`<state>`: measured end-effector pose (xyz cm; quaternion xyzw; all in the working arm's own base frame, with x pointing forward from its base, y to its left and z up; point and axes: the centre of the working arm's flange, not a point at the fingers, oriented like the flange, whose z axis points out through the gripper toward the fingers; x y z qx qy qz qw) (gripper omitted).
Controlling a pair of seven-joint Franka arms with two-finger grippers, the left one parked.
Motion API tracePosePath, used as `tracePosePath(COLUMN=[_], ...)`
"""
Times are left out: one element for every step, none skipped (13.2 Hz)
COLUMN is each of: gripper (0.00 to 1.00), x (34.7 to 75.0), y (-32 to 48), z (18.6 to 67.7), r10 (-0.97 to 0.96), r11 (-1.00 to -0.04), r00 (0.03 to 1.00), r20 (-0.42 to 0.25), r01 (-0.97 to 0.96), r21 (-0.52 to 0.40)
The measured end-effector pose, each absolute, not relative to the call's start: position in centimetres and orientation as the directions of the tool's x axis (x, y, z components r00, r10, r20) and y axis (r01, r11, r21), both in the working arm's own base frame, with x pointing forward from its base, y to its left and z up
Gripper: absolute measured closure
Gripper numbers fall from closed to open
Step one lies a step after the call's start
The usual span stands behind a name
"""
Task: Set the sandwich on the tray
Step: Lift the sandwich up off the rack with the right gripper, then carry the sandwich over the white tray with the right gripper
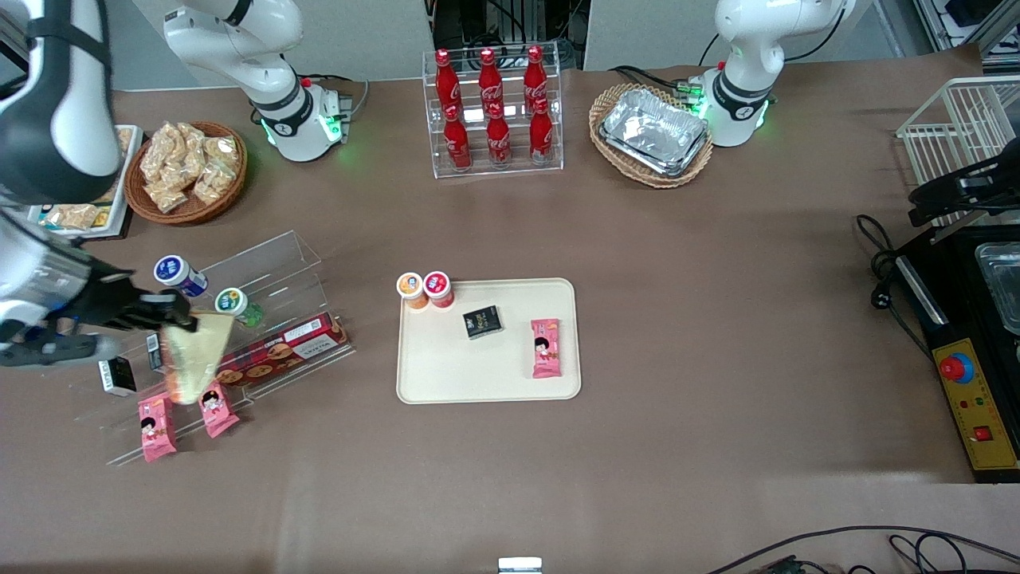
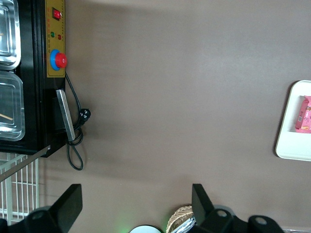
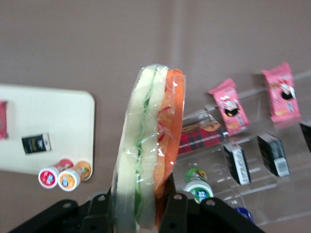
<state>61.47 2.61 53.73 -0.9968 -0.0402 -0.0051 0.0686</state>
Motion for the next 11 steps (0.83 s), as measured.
tracePosePath(gripper=[0.63, 0.63, 0.63, 0.63, 0.63, 0.63, 0.63, 0.63, 0.63, 0.63, 0.63], x=[61.5, 61.5, 61.4, 61.2, 61.0, 60.8, 60.6, 60.2, 59.7, 59.5, 59.3], y=[4.6, 6.7, 9.0, 11.6, 14.3, 17.1, 19.8, 22.4, 24.8, 26.8, 28.5], z=[53.3, 52.8, 52.1, 51.6, 51.1, 50.8, 50.5, 49.9, 49.1, 48.1, 47.1], r10=[0.157, 0.227, 0.297, 0.367, 0.432, 0.491, 0.537, 0.578, 0.623, 0.673, 0.731], r11=[-0.979, -0.966, -0.948, -0.925, -0.899, -0.871, -0.844, -0.816, -0.781, -0.737, -0.677], r00=[0.988, 0.974, 0.955, 0.930, 0.902, 0.871, 0.843, 0.815, 0.780, 0.737, 0.679], r20=[0.014, 0.009, 0.002, -0.004, -0.013, -0.022, -0.032, -0.043, -0.056, -0.059, -0.063], r01=[0.157, 0.227, 0.295, 0.365, 0.430, 0.490, 0.537, 0.579, 0.625, 0.675, 0.734], r21=[-0.128, -0.121, -0.115, -0.104, -0.079, -0.040, -0.006, 0.012, 0.020, 0.031, 0.057])
